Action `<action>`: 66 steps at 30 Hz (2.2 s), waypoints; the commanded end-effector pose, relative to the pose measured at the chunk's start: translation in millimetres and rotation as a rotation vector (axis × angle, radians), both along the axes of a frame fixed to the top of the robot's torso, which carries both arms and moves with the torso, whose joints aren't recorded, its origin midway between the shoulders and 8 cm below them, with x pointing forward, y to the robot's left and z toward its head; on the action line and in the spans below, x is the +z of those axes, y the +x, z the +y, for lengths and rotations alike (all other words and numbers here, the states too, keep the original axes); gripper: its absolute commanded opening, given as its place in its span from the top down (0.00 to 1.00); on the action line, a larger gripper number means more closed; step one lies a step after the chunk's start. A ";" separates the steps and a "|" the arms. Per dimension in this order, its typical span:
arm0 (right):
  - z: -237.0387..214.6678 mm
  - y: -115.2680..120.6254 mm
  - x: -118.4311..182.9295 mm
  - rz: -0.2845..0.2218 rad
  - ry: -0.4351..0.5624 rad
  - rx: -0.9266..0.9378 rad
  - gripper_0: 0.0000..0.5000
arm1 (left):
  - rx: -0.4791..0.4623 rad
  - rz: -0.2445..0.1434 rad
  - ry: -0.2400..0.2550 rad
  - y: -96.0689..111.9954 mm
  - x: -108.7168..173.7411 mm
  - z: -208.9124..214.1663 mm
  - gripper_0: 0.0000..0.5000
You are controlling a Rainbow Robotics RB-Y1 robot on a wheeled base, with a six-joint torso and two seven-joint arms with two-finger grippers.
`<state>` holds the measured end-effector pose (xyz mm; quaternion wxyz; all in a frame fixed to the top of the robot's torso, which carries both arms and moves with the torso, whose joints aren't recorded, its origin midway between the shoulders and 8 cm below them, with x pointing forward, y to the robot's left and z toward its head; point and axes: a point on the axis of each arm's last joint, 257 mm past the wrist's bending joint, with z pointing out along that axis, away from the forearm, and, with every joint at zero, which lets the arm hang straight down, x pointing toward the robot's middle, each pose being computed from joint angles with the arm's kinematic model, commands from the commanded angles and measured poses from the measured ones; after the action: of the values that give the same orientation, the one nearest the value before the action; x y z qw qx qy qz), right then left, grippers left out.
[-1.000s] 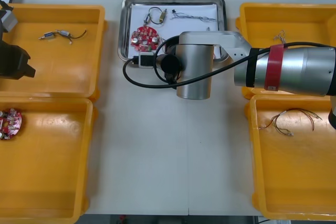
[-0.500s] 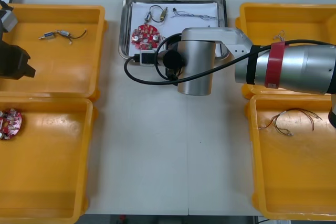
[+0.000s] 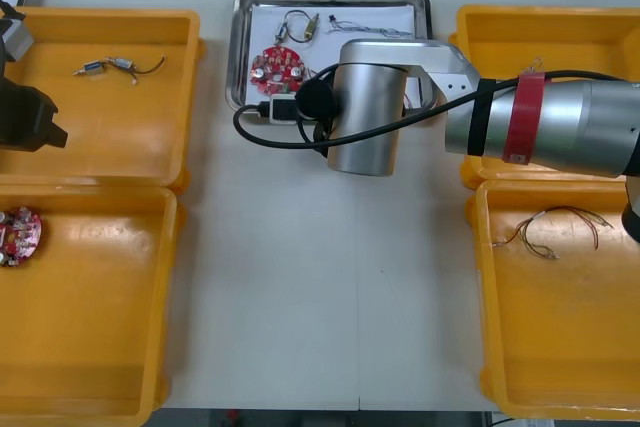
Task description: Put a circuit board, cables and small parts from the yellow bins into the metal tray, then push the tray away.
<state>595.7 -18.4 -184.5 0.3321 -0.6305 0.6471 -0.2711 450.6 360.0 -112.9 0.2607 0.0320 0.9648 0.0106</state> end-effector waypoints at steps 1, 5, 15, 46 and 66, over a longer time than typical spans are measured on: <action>32.9 -14.8 49.1 -0.033 -0.001 0.054 0.00 | -0.018 -0.015 0.065 -4.9 13.4 22.6 0.00; 32.0 -34.5 45.7 0.039 0.020 0.021 0.00 | -0.018 -0.015 0.065 -4.9 13.4 22.6 0.00; 17.1 -83.3 46.9 0.215 0.079 -0.114 0.00 | -0.018 -0.015 0.065 -4.9 13.4 22.6 0.00; -149.3 -166.0 94.6 0.397 0.607 -0.820 0.00 | -0.018 -0.015 0.065 -4.9 13.4 22.6 0.00; -290.6 -206.0 94.8 0.382 0.936 -1.226 0.00 | -0.018 -0.015 0.065 -4.9 13.4 22.6 0.00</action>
<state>396.0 -278.8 -100.2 0.2222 -0.0414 0.9740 0.0165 450.4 360.7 -113.1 0.2601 0.0315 0.9650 0.0110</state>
